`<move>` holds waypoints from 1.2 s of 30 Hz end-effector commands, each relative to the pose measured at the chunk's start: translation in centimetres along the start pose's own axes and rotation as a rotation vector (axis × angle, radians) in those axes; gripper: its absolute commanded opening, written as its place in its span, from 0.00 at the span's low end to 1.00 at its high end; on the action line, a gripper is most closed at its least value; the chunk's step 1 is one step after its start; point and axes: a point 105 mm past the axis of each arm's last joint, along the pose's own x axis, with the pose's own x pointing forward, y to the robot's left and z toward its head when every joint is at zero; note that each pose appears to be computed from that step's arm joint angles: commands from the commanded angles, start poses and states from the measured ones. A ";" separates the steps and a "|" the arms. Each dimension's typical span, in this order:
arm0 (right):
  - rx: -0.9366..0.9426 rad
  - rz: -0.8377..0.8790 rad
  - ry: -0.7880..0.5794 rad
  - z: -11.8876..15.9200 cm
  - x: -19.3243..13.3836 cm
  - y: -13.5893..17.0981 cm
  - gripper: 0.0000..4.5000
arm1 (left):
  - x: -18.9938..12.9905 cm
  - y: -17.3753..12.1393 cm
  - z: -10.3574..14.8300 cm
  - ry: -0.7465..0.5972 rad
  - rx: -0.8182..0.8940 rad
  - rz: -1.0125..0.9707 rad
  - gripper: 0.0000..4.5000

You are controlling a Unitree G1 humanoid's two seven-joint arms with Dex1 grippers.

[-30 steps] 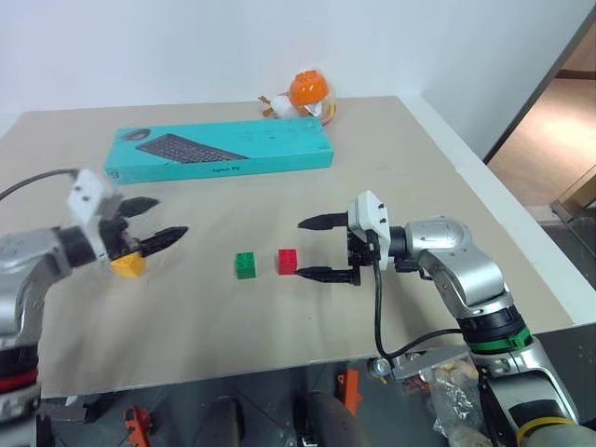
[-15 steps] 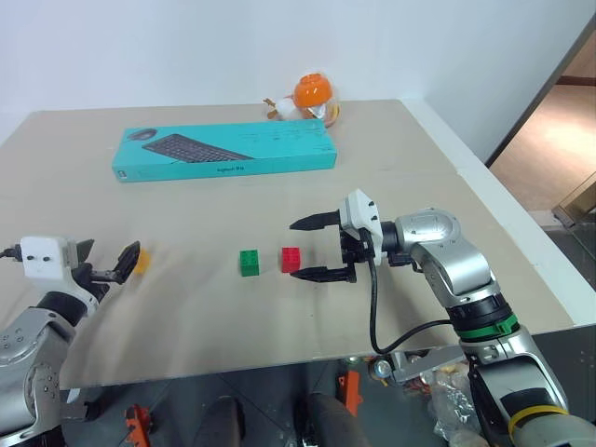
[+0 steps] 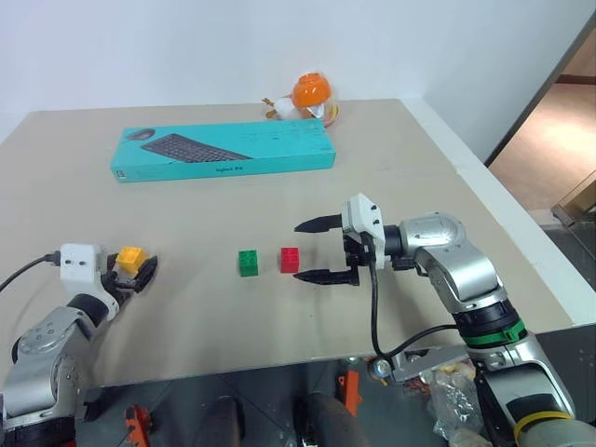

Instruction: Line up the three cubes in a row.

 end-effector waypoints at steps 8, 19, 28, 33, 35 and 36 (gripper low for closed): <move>-0.024 -0.038 -0.057 1.7 -0.7 -0.6 1.00 | 0.1 -0.5 1.2 -0.036 0.046 -0.026 0.30; -0.028 -0.037 -0.055 1.9 -0.7 -0.8 1.00 | -0.8 -8.1 3.0 -0.156 0.091 0.017 0.30; -0.033 -0.044 -0.038 1.7 -1.1 -0.7 1.00 | -0.6 -10.2 2.0 -0.103 0.056 0.068 0.30; -0.034 -0.048 -0.027 1.7 -1.4 -0.7 1.00 | -0.1 -10.5 1.2 -0.072 0.058 0.072 0.30; -0.033 -0.051 -0.023 1.7 -1.5 -0.7 1.00 | 0.1 -10.6 0.9 -0.060 0.055 0.067 0.30; -0.033 -0.052 -0.021 1.7 -1.5 -0.7 1.00 | 0.1 -10.6 0.8 -0.057 0.054 0.066 0.30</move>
